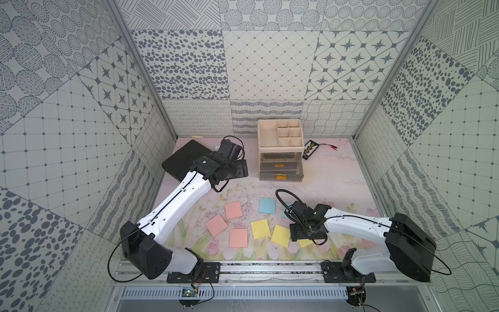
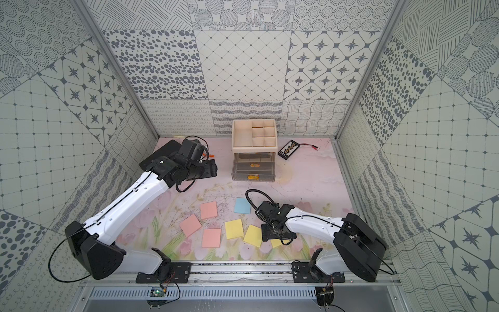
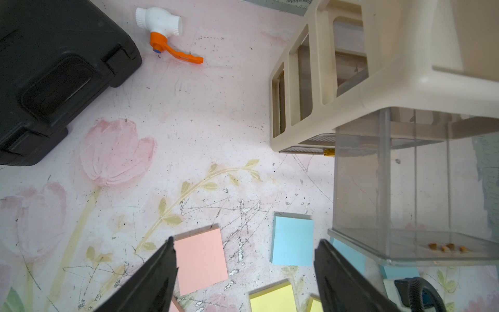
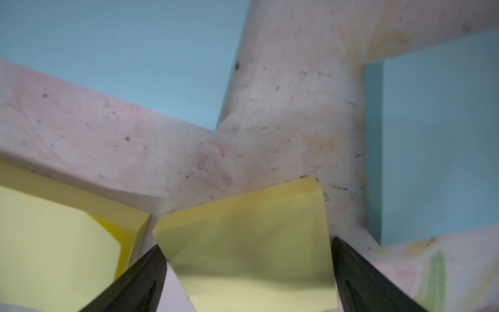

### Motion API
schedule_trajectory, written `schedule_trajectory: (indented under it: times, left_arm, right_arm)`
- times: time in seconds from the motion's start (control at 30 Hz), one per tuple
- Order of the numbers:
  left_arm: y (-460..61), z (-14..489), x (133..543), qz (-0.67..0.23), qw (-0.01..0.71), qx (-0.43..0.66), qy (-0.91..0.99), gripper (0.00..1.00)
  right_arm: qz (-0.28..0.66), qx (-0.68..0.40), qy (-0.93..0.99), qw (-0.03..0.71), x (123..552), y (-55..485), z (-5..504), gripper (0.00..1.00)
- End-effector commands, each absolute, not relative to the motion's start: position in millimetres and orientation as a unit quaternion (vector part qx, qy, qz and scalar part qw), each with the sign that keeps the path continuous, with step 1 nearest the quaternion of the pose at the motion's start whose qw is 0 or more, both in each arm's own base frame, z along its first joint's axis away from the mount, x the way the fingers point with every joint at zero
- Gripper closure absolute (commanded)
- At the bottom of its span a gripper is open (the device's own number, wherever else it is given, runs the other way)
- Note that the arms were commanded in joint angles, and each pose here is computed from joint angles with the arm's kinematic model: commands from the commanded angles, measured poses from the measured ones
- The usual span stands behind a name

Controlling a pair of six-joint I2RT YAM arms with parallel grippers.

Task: Please put the sticky notes in the drawer by color
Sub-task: Pick up the sticky notes from the center of the board.

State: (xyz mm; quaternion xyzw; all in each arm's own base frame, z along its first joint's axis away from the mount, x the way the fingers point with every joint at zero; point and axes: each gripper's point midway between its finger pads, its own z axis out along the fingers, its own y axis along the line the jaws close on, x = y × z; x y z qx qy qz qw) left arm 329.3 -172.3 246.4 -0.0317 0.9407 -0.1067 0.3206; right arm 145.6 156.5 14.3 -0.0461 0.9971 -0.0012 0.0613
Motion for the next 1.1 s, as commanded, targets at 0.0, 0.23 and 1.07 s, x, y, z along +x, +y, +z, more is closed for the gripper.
schedule_trajectory:
  times: [0.0,0.23,1.07]
  left_arm:
    - [-166,252,330,-0.099,0.329,-0.040,0.938,0.18]
    - [-164,252,327,-0.099,0.330,-0.043,0.938,0.18]
    - [-163,255,324,-0.108,0.339,-0.049,0.933,0.18]
  right_arm:
    - [-0.010,-0.042,0.998,0.047,139,152,-4,0.02]
    - [-0.017,-0.031,0.998,0.054,134,147,1,0.07]
    - [0.070,-0.014,0.988,0.133,144,157,116,0.17]
